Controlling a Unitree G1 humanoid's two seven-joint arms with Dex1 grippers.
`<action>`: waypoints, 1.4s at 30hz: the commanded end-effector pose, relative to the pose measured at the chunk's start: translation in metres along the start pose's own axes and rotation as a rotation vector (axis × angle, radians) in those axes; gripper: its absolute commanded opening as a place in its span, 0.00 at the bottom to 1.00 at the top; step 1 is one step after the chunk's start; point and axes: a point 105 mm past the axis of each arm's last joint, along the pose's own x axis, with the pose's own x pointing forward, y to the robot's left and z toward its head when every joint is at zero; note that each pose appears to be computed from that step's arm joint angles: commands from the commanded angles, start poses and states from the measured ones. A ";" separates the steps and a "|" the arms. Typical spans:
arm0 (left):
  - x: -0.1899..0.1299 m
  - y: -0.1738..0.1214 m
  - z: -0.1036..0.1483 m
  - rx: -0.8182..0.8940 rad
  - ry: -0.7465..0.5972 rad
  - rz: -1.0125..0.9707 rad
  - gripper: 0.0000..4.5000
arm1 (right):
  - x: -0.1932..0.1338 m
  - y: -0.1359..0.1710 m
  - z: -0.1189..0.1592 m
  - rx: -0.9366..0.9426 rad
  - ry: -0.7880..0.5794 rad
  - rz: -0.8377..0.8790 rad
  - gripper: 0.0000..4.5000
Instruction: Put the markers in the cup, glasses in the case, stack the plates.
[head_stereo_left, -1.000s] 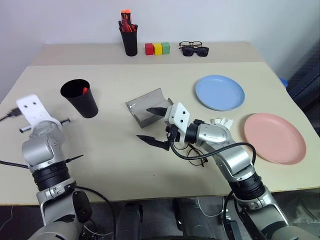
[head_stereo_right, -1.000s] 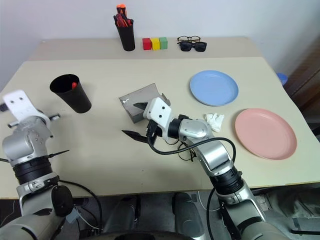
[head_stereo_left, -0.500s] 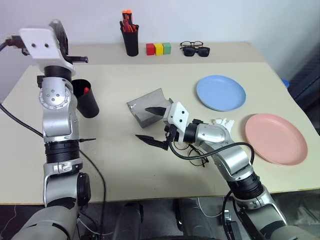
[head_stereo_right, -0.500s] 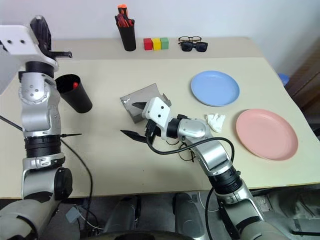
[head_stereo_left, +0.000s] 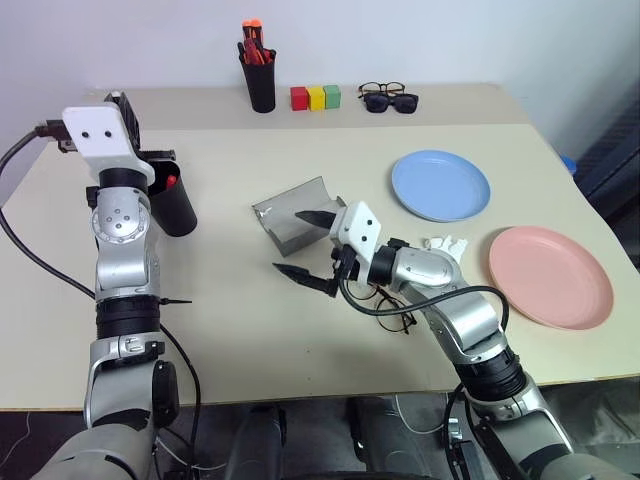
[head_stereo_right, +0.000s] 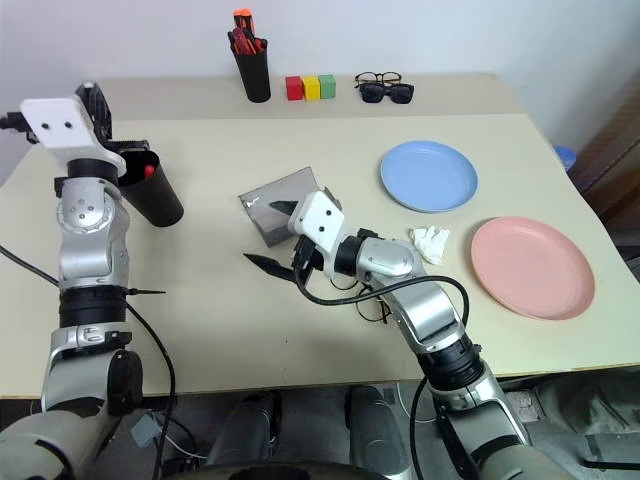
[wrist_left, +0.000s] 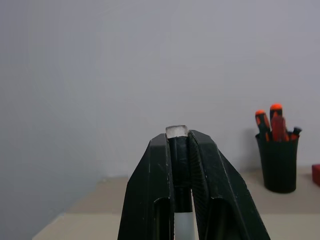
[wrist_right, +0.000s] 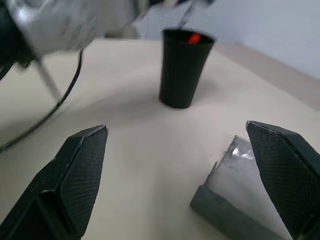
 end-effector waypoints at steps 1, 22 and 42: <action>-0.001 0.008 0.009 0.013 -0.049 0.029 0.02 | 0.000 -0.009 0.028 0.031 -0.101 -0.020 1.00; -0.011 -0.057 0.040 -0.238 -0.086 -0.343 0.76 | -0.009 -0.010 0.021 -0.013 -0.044 -0.014 1.00; -0.127 -0.180 -0.042 -0.027 0.658 -1.359 0.36 | -0.062 -0.030 0.000 -0.144 0.158 -0.092 1.00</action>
